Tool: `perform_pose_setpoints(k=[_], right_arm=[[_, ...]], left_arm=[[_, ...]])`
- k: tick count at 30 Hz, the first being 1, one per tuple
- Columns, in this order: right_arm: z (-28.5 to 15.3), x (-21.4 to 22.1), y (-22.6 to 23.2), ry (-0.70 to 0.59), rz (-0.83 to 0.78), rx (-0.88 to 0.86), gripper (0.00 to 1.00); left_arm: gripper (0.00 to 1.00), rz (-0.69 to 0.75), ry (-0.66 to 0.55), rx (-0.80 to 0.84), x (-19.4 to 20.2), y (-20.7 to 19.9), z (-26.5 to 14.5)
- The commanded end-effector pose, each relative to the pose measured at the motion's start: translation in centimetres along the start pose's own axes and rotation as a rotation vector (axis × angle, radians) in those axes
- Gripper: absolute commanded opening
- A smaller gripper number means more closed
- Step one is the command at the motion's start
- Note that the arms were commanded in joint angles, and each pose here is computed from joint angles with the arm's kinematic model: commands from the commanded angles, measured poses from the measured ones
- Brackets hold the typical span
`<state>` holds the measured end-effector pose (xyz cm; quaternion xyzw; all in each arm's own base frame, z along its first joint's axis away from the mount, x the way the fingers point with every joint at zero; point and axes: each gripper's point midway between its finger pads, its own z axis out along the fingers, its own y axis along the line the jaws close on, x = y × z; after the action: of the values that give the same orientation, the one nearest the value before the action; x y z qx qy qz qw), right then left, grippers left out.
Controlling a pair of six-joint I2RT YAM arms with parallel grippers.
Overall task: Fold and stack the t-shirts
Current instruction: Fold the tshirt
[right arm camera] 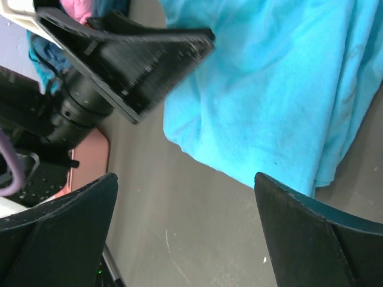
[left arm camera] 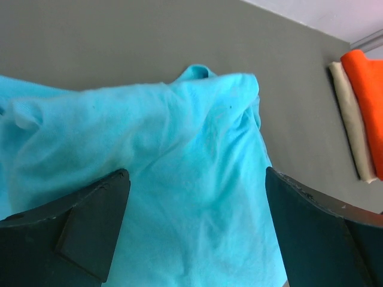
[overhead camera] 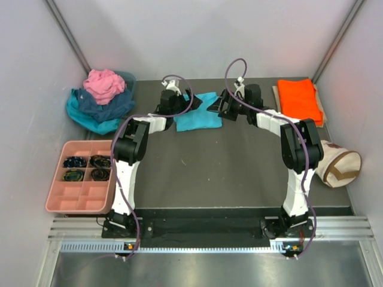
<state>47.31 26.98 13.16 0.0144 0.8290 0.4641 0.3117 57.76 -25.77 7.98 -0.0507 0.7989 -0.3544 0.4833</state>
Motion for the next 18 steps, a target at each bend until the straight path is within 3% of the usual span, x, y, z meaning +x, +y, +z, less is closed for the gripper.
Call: perform_pose_setpoints(k=[1, 8, 18], right_arm=[[-0.7, 0.7, 0.0, 0.003, 0.002, -0.003, 0.95], [-1.7, 3.6, -0.6, 0.036, 0.082, 0.009, 0.95], [0.1, 8.0, 0.9, 0.041, 0.221, 0.008, 0.95]], left_arm=[[0.99, 0.015, -0.11, 0.063, -4.7, -1.0, 0.1], [0.99, 0.005, -0.144, 0.072, -6.5, -0.6, 0.0], [0.99, -0.016, -0.126, 0.065, -5.6, 0.9, 0.8]])
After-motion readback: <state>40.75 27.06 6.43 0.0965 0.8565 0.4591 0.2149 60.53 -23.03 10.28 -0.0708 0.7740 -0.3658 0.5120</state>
